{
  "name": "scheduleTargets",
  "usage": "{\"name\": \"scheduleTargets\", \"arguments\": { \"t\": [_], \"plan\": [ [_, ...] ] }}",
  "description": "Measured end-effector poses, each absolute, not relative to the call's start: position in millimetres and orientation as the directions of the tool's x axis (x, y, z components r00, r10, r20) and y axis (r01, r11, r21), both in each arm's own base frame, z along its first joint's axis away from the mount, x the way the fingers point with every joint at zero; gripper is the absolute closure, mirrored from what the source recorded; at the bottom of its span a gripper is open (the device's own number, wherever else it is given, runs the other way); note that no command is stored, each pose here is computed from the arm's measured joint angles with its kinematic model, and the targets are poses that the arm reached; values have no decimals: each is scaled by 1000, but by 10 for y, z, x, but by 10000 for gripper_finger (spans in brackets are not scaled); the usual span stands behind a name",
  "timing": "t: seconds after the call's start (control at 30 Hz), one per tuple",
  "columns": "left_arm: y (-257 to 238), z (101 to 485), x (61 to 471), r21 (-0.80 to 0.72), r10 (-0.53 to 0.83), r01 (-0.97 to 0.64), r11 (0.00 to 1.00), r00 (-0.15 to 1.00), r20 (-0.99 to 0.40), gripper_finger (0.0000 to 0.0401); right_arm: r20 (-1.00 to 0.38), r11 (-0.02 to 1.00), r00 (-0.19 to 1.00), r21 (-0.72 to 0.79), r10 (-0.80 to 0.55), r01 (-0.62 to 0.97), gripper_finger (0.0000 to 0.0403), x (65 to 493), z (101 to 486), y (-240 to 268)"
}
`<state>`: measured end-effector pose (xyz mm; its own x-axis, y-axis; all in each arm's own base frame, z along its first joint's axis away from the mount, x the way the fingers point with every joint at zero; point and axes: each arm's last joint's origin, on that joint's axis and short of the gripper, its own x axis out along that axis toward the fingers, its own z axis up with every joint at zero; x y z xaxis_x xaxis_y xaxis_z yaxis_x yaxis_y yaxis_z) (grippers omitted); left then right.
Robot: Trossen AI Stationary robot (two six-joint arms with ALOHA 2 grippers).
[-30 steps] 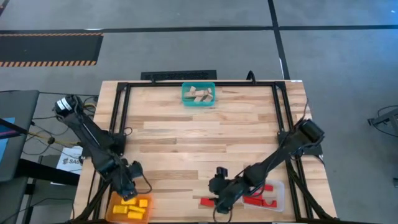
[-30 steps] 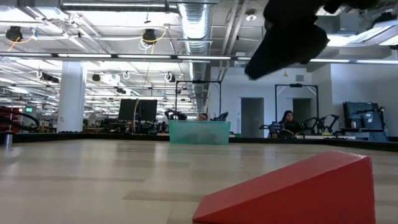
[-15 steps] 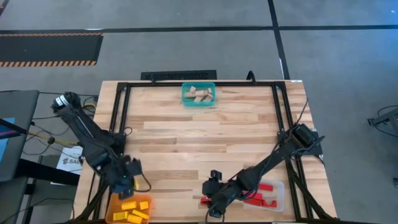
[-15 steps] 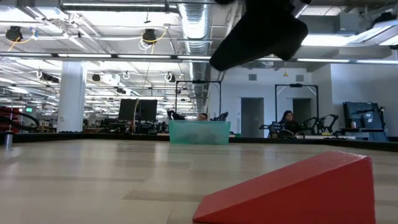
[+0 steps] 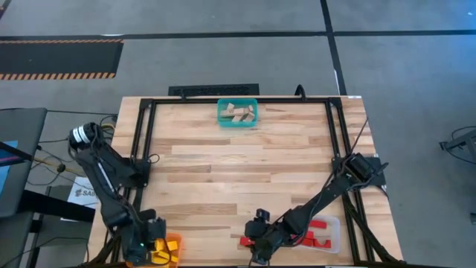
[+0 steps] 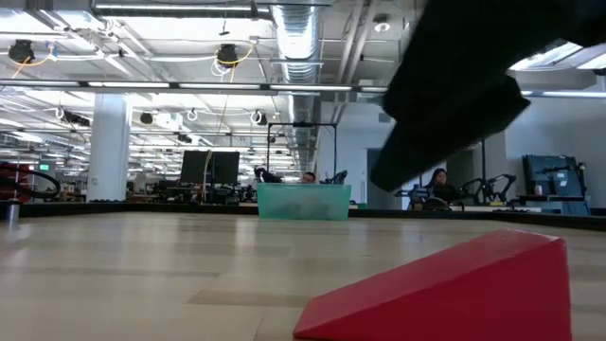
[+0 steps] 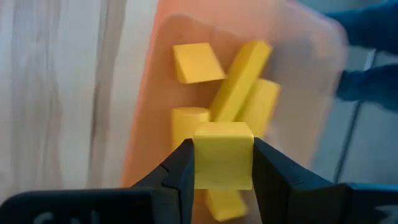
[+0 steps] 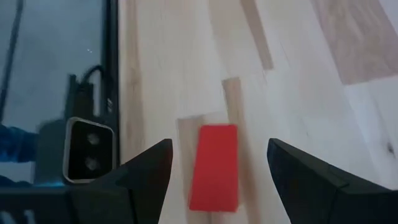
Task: Sort & place blocks by color
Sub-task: Put the yellow block into the orange bin
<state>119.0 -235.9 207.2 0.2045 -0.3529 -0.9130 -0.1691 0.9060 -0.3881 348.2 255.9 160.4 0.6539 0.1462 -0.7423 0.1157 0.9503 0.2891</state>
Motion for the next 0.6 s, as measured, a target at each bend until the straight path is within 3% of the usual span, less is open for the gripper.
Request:
{"name": "scheduleTargets", "arguments": {
  "t": [0.17,0.43,0.6],
  "plan": [
    [-2369,1895,1234,-293,-272,-140,946,148,-951,300,-748,944,646,302,151,129,121,3431,1601,2612],
    [-2305,1892,1318,-275,-261,-101,956,138,-955,150,-789,947,600,278,130,162,121,3356,1573,2617],
    [-2233,1926,1350,-273,-264,-80,959,105,-959,94,-801,943,581,290,147,161,121,3353,1553,2618]
  ]
}}
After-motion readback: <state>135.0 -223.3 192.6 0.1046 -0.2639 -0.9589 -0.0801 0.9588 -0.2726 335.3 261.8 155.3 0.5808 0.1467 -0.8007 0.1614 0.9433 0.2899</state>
